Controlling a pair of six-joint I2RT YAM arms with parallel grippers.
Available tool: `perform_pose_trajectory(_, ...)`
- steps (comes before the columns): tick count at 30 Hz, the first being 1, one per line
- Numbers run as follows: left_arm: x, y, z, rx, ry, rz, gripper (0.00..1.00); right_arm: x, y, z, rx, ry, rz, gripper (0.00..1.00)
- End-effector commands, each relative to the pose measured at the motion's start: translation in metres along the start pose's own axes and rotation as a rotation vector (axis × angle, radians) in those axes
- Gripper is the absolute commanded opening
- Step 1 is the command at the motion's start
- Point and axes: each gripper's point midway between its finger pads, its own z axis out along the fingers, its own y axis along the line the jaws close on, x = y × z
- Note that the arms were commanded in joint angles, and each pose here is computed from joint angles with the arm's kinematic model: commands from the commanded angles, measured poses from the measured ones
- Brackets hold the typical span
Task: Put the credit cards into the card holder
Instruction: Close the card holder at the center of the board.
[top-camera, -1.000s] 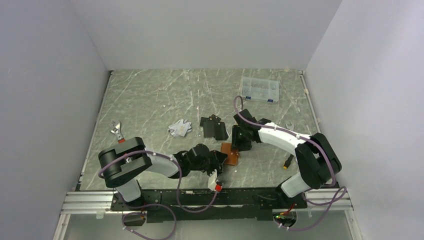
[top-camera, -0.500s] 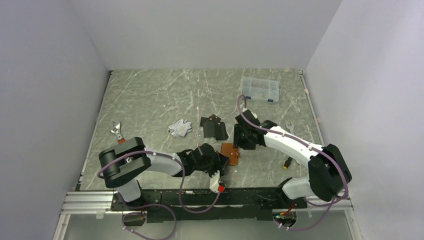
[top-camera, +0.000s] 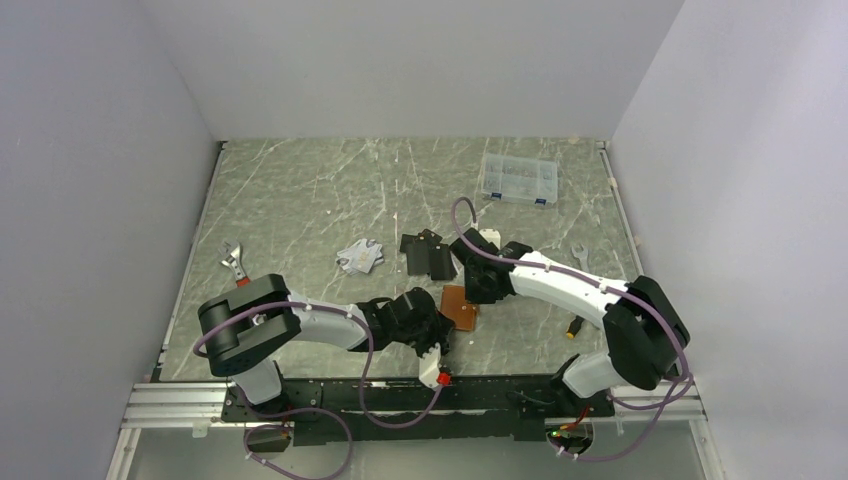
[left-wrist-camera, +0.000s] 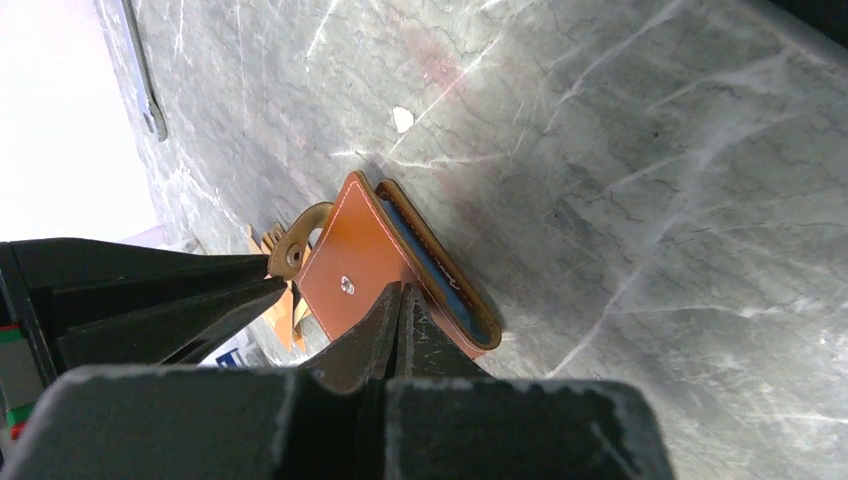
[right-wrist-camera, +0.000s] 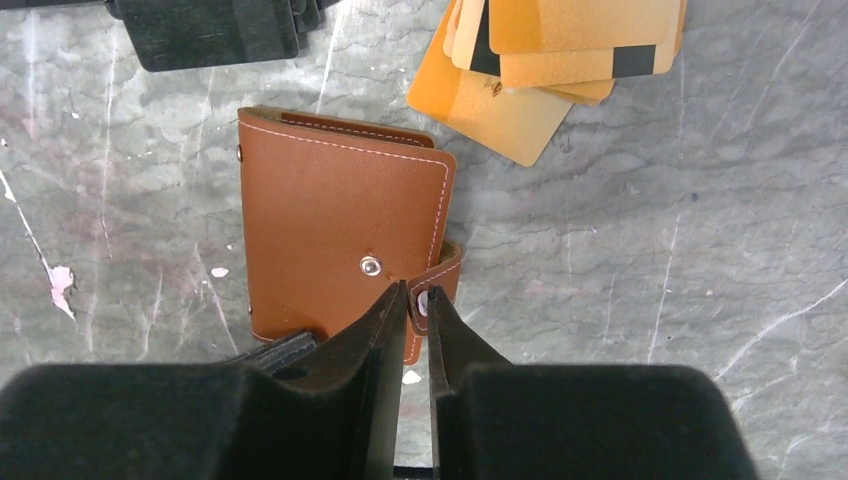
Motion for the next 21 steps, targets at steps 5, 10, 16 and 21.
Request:
perform_pose_trajectory(5,-0.005,0.000,0.001,0.006,-0.017,-0.016,0.00,-0.006,0.000,-0.004,0.023,-0.013,-0.009,0.24)
perform_pose_trajectory(10,-0.006,0.000,0.001,0.006,-0.017,-0.021,0.00,-0.003,0.002,-0.005,0.005,-0.010,-0.006,0.27)
perform_pose_trajectory(16,-0.005,0.003,0.000,-0.001,-0.011,-0.026,0.00,0.001,0.001,-0.003,0.009,-0.002,-0.001,0.09)
perform_pose_trajectory(21,-0.004,0.004,-0.001,-0.005,-0.008,-0.028,0.00,0.004,0.000,0.000,0.023,0.016,-0.011,0.00)
